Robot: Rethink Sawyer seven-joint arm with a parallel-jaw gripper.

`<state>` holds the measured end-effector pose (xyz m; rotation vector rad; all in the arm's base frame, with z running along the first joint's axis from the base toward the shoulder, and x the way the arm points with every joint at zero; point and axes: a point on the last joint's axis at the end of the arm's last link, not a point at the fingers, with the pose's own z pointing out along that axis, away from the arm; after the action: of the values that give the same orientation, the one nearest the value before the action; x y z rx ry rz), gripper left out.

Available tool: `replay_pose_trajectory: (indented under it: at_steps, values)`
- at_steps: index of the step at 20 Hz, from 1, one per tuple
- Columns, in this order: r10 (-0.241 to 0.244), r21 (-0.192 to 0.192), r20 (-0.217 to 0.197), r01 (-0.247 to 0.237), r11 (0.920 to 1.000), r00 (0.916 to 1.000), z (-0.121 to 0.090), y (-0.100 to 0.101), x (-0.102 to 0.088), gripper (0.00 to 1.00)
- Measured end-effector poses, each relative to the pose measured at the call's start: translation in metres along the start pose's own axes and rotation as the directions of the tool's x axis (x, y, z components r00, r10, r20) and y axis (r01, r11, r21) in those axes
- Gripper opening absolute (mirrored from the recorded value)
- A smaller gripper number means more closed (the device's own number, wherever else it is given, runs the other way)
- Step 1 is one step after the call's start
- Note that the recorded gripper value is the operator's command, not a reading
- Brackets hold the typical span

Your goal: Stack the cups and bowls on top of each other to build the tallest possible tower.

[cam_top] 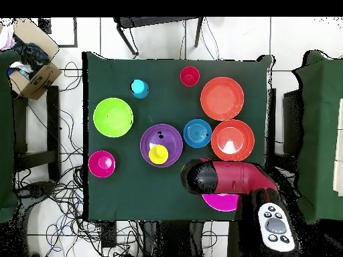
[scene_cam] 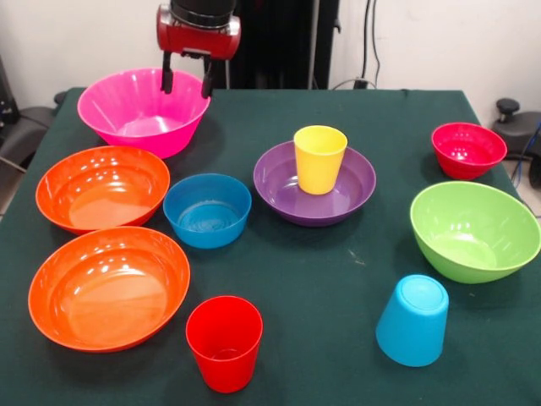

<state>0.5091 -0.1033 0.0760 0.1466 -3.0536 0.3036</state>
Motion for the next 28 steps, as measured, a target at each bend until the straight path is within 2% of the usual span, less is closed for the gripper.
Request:
replay_pose_trajectory:
  at_steps: [4, 28]
  values:
    - [0.003, -0.009, -0.01, -0.003, 1.0, 0.9999, 0.0047, 0.0019, 0.0018, 1.0]
    - [0.048, -0.036, -0.006, -0.049, 0.9982, 0.9988, 0.0056, -0.0055, -0.0024, 1.0]
